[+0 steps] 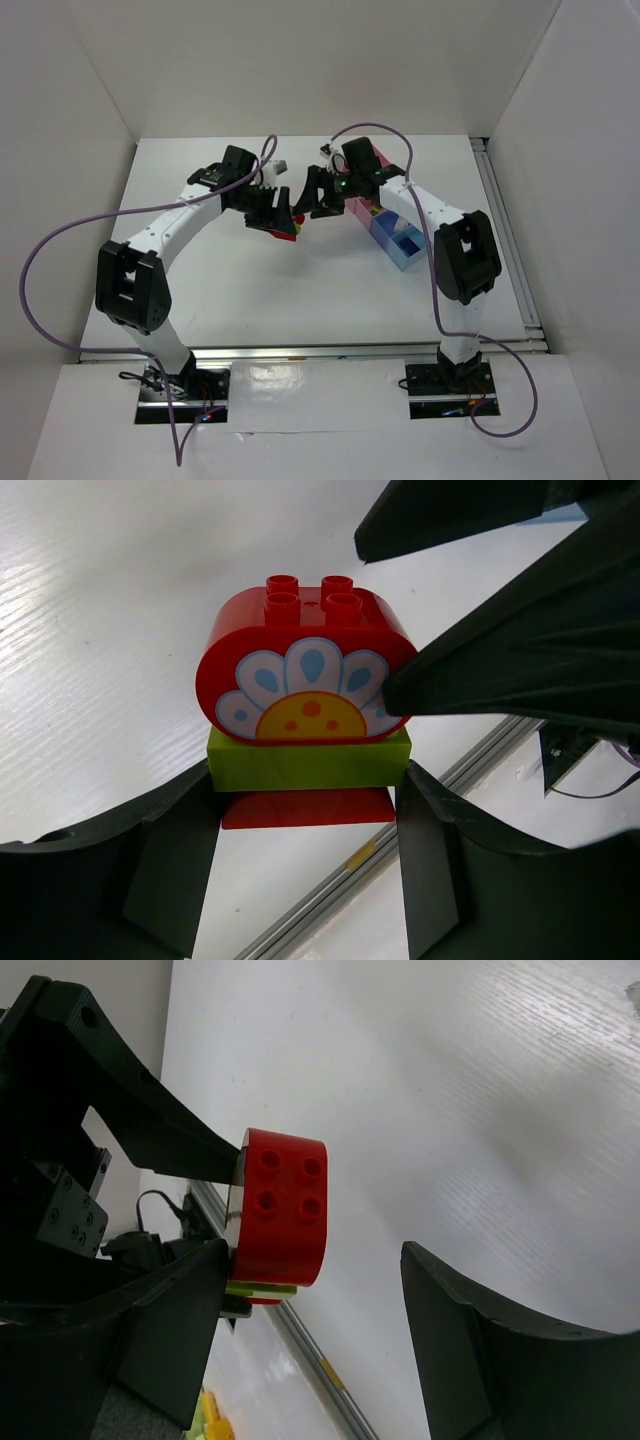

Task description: Sort the legos into containers by color

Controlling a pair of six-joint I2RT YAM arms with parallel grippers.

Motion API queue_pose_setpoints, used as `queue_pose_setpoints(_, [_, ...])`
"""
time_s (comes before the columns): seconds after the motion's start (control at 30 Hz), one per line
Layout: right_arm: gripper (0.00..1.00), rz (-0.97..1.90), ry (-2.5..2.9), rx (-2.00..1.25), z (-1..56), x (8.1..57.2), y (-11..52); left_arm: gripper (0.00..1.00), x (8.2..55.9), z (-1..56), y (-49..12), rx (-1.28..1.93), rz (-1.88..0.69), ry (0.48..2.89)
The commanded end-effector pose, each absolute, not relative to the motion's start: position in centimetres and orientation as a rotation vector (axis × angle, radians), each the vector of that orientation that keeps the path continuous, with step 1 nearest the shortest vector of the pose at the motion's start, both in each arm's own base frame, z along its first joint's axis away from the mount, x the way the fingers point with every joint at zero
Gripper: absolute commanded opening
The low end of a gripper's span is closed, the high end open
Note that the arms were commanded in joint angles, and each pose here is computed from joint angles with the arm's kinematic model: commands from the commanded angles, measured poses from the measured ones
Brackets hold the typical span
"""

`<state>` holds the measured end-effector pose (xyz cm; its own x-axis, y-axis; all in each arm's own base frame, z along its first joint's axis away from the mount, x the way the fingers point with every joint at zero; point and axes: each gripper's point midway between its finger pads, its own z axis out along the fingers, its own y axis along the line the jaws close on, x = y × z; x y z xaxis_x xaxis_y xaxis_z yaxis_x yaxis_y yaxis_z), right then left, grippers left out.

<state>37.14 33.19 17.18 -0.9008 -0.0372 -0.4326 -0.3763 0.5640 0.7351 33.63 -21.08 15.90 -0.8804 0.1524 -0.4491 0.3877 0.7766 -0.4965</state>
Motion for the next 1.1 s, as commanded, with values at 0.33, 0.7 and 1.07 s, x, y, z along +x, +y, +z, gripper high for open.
queue_pose_setpoints(0.33, [0.48, 1.411, 2.284, -0.438, 19.7, 37.5, 36.6, 0.49, 33.4, 18.6, -22.1, 0.498, -0.856, 2.493])
queue_pose_setpoints(0.7, [0.27, 1.111, 2.206, -0.113, 21.8, 41.9, 31.5, 0.47, 33.1, 17.8, -21.6, 0.486, -0.83, 2.525])
queue_pose_setpoints(1.07, [0.24, 0.871, 2.175, 0.183, 22.0, 46.9, 24.1, 0.47, 33.9, 18.2, -22.2, 0.467, -0.85, 2.52])
